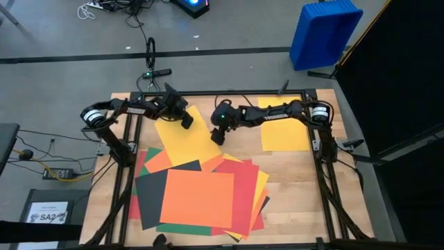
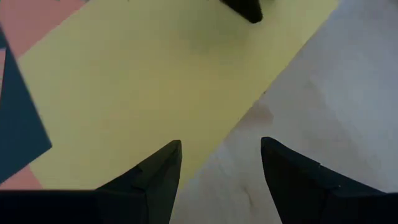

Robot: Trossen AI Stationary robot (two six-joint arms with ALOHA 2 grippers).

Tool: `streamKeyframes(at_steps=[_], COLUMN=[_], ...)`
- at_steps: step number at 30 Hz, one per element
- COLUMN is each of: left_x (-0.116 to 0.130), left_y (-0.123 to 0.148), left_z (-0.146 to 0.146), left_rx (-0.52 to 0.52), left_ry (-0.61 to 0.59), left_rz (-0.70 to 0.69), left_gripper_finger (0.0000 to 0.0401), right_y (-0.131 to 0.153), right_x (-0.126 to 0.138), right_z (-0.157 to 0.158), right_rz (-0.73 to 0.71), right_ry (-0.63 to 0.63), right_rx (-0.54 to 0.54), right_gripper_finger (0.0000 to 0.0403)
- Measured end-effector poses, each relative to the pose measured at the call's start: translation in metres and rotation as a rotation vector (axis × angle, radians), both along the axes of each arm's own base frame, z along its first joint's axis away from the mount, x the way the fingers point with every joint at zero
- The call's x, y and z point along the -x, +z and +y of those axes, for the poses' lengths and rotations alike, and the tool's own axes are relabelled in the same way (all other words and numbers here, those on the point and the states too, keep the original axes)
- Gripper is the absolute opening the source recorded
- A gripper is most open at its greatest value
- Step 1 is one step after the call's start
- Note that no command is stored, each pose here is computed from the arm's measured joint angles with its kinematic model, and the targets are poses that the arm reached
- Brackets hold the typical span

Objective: Organize paper
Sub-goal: Stack the yellow colored paper on top of the yellow colored paper

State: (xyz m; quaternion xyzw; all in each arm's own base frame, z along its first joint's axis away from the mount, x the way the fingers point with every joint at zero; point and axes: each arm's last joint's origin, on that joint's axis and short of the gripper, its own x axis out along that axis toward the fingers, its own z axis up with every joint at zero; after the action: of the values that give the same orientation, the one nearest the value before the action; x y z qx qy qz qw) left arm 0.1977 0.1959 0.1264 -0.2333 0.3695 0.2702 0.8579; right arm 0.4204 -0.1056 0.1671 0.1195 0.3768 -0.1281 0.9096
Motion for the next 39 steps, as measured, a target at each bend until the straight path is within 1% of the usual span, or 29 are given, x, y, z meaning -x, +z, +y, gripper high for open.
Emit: streamKeyframes(at_steps=[4,9,13,15,18,23,27,29,33,39], left_x=[0.002,0.016,0.032,0.04,0.048,0.054,0.051,0.048,0.039,0.021], left_y=[0.014,0.022,0.027,0.03,0.031,0.018,0.014,0.013,0.012,0.018], left_z=[-0.002,-0.015,-0.03,-0.036,-0.041,-0.046,-0.043,-0.041,-0.035,-0.024], left_rx=[0.014,0.104,0.173,0.194,0.17,0.187,0.199,0.188,0.127,0.026], left_ry=[-0.043,-0.11,-0.147,-0.138,-0.103,-0.095,-0.1,-0.095,-0.078,0.017], left_rz=[0.072,0.232,0.389,0.461,0.54,0.601,0.599,0.569,0.44,0.236], left_gripper_finger=[0.0203,0.0203,0.0203,0.0203,0.0203,0.0202,0.0202,0.0202,0.0202,0.0202], right_y=[0.0,-0.002,-0.004,-0.005,-0.005,-0.005,-0.004,-0.004,-0.003,-0.002], right_x=[-0.003,-0.003,-0.001,-0.001,-0.001,-0.001,-0.001,-0.002,-0.003,-0.003], right_z=[0.013,0.023,0.026,0.027,0.026,0.026,0.026,0.026,0.026,0.026], right_rz=[0.005,0.035,0.072,0.085,0.086,0.085,0.077,0.07,0.058,0.048], right_ry=[0.063,0.103,0.101,0.095,0.092,0.091,0.091,0.091,0.09,0.09], right_rx=[0.028,0.04,0.046,0.052,0.059,0.06,0.062,0.063,0.067,0.07], right_gripper_finger=[0.0198,0.0194,0.0194,0.0196,0.0197,0.0193,0.0192,0.0194,0.0193,0.019])
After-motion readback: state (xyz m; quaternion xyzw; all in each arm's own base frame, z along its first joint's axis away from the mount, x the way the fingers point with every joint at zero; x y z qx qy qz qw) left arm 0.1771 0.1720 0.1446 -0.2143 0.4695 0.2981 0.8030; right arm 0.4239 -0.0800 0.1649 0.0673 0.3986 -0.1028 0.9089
